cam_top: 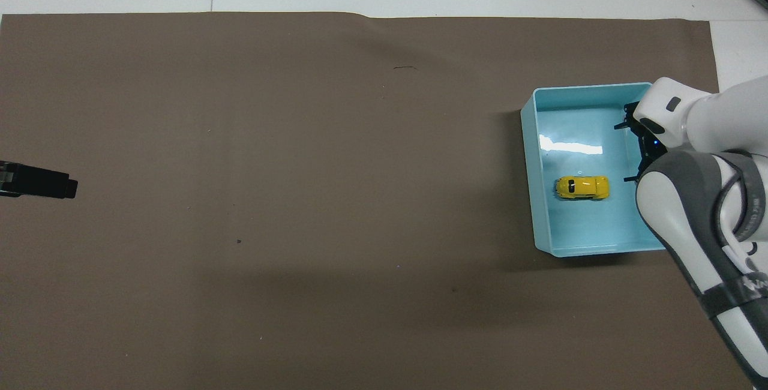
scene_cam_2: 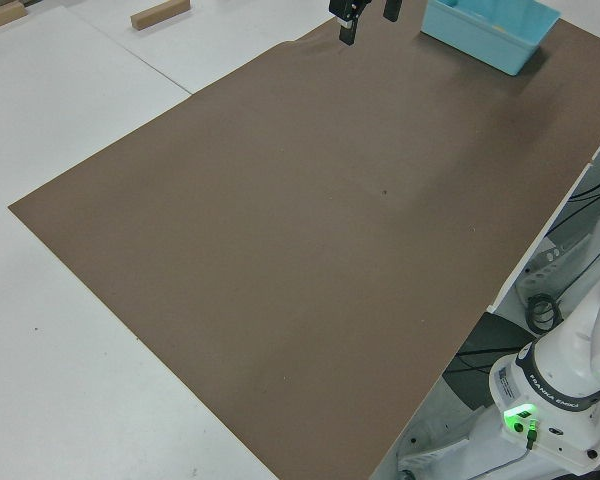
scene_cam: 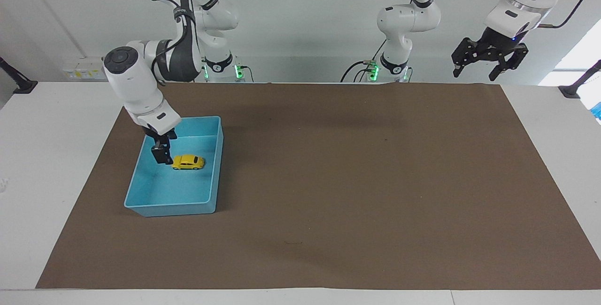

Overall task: Wind up and store yellow beetle car
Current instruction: 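Raise the open right gripper up out of the box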

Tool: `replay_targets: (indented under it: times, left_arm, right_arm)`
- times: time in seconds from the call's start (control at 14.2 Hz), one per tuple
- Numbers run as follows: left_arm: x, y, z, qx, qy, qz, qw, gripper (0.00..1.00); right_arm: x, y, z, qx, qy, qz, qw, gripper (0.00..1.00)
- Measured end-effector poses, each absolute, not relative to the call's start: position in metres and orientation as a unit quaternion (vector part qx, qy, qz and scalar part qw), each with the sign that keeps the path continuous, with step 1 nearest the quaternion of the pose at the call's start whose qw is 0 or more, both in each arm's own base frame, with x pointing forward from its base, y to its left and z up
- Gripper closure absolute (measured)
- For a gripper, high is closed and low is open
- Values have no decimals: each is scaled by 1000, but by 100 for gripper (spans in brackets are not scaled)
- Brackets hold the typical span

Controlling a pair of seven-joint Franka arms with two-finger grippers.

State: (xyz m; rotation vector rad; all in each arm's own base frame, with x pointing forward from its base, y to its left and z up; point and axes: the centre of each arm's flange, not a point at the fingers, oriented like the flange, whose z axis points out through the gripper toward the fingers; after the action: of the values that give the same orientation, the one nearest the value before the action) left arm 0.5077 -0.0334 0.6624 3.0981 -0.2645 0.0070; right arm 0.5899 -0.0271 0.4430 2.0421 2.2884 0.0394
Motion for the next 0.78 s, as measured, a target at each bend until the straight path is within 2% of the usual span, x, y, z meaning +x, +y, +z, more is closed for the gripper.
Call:
replay_targets:
  times: [0.42,0.78]
  left_arm:
    - [508,-33,662,996,-85,2,16,0]
    - [508,-33,662,996,-85,2,16,0]
  right_arm:
    - [594,-27,483,664,744,35,65,0]
    - [595,-24,496,662,745,43,74,0]
